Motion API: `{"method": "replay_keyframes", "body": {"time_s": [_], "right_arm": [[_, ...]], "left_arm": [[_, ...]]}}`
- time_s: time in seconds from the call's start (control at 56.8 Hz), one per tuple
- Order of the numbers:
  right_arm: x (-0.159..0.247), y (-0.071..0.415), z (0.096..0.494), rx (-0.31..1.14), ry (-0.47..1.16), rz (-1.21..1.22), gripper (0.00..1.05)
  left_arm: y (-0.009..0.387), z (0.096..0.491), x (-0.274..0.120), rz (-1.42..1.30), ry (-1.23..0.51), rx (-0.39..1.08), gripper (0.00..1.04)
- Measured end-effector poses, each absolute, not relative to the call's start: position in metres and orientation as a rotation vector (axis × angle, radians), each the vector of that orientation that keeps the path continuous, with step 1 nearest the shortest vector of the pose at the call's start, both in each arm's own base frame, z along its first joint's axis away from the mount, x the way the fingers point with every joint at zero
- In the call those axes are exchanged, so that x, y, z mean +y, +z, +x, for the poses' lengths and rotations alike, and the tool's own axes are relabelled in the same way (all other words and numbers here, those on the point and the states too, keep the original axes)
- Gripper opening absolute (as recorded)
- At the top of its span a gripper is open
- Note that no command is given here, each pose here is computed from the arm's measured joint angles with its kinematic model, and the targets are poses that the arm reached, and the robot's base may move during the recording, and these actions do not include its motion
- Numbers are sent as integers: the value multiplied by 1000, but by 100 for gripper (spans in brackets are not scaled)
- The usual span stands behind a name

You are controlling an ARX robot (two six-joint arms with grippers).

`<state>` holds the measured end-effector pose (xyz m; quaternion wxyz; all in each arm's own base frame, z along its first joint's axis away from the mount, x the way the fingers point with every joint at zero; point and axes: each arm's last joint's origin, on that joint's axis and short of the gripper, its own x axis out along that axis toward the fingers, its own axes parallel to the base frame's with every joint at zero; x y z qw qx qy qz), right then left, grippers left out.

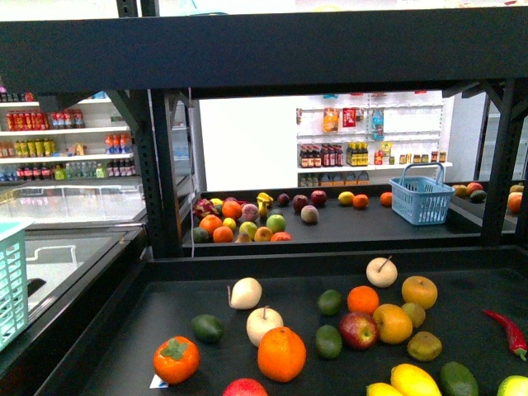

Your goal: Pick lemon from shelf

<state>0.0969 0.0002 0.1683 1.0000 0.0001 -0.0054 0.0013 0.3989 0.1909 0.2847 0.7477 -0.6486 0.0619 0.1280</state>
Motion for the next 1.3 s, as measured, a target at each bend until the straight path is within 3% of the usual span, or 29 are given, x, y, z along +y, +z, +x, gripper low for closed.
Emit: {"method": "replay_keyframes", "body": {"time_s": [0.299,0.598,0.774,1.056,1.302], "right_arm": [[0,168,97,-11,3,0,97],[0,168,97,-11,3,0,97],[0,168,97,-11,3,0,97],[0,168,97,-11,3,0,97],[0,168,97,-11,3,0,97]], "left_arm": [[271,406,194,-1424,304,154,20],[276,396,189,-1390,268,160,18],[301,379,167,-1322,153,175,16],[371,345,82,-1150,-249,169,11],[363,336,-3,-1092,-449,306,10]]}}
